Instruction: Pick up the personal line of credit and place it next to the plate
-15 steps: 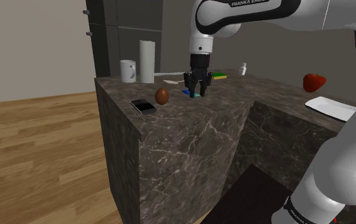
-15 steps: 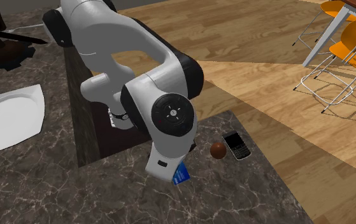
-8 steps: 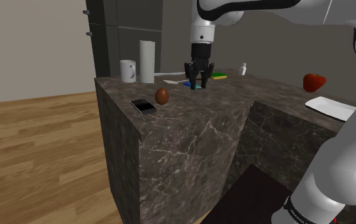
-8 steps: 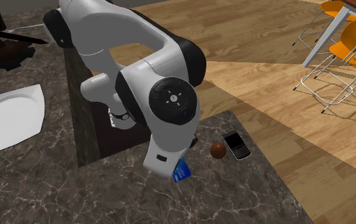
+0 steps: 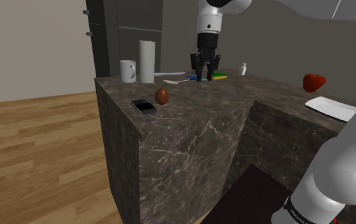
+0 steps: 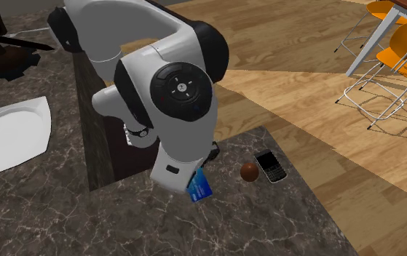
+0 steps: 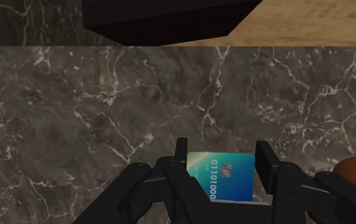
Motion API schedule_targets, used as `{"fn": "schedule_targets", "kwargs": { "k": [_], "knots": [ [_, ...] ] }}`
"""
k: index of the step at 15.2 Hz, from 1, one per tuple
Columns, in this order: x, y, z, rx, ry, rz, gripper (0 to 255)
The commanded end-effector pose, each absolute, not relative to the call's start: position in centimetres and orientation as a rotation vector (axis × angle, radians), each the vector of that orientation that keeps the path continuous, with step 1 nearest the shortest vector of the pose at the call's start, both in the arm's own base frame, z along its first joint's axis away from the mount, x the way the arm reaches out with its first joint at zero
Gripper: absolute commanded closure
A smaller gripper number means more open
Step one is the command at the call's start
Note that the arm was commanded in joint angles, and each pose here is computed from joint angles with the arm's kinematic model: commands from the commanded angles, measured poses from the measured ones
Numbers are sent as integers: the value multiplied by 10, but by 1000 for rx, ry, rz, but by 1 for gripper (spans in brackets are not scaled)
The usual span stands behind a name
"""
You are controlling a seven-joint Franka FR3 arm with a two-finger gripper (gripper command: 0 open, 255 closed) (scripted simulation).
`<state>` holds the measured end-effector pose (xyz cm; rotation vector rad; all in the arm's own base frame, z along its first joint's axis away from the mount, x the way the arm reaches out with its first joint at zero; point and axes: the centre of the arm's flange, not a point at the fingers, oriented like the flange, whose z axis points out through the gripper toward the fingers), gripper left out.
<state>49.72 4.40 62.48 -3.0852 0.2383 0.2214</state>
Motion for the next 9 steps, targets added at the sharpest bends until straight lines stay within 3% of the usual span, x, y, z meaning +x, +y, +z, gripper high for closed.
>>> {"fn": "schedule_targets", "kwargs": {
  "k": [1,9],
  "knots": [
    [481,29,625,-3085,238,221,255],
    [401,-40,625,-3085,238,221,255]
  ]
}}
